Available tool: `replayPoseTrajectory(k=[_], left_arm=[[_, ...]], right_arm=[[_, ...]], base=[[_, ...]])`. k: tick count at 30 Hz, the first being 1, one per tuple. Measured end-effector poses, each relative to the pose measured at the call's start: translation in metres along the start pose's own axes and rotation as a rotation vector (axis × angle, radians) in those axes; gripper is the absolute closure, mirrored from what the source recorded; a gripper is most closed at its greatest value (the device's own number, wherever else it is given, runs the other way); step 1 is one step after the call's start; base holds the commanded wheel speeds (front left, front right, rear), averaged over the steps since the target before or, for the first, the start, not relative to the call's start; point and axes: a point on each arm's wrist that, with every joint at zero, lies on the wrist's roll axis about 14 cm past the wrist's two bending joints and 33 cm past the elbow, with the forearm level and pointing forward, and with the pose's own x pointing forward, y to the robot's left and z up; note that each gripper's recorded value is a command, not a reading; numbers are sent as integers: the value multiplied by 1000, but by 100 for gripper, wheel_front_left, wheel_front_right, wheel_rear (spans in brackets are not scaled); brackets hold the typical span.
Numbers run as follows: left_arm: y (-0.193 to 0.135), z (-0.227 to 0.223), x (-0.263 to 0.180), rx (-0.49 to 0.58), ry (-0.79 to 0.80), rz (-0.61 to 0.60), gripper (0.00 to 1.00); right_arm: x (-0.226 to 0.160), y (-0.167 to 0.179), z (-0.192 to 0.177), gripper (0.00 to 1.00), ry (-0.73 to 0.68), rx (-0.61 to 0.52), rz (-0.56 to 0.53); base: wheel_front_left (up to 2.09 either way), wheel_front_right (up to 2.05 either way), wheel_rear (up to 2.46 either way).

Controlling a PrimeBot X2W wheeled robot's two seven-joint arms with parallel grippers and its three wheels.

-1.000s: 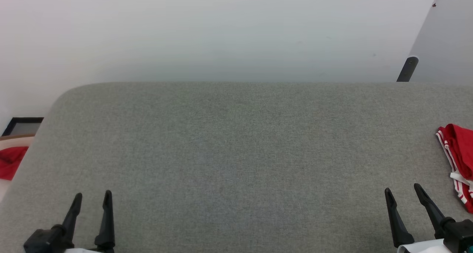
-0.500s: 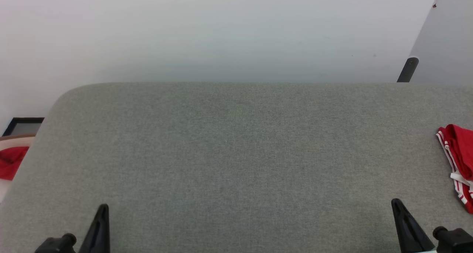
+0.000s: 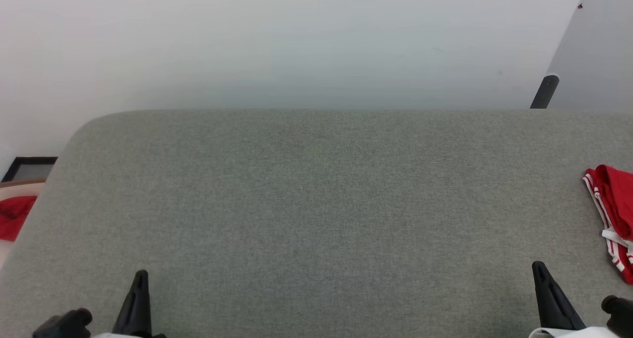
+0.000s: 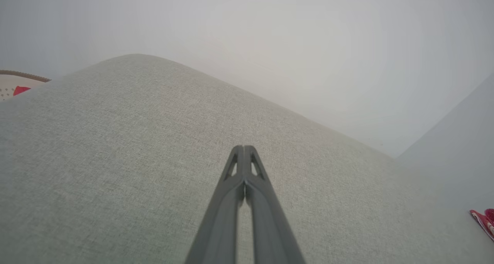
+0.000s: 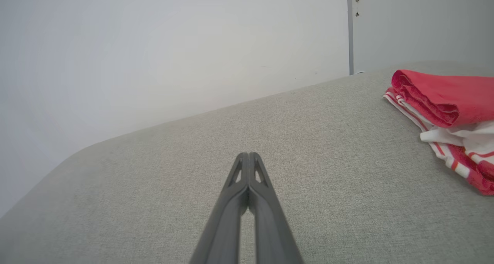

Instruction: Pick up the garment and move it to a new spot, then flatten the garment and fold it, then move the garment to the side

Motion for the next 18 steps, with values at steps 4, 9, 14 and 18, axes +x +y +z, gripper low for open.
replayPoseTrajectory(k=[4, 9, 14, 18], left_arm=[[-2, 1, 3, -66, 0, 4, 100], [-3, -1, 5, -146, 7, 12, 100], [-6, -1, 9, -221, 11, 14, 100], [-8, -2, 10, -279, 16, 17, 100]], right_arm=[[4, -1, 2, 100, -4, 71, -13], [4, -5, 1, 100, 0, 153, -35], [8, -5, 4, 100, -4, 231, -44], [9, -7, 3, 100, -2, 292, -55]], base=[[0, 0, 0], [0, 0, 0], [0, 0, 0], [0, 0, 0]])
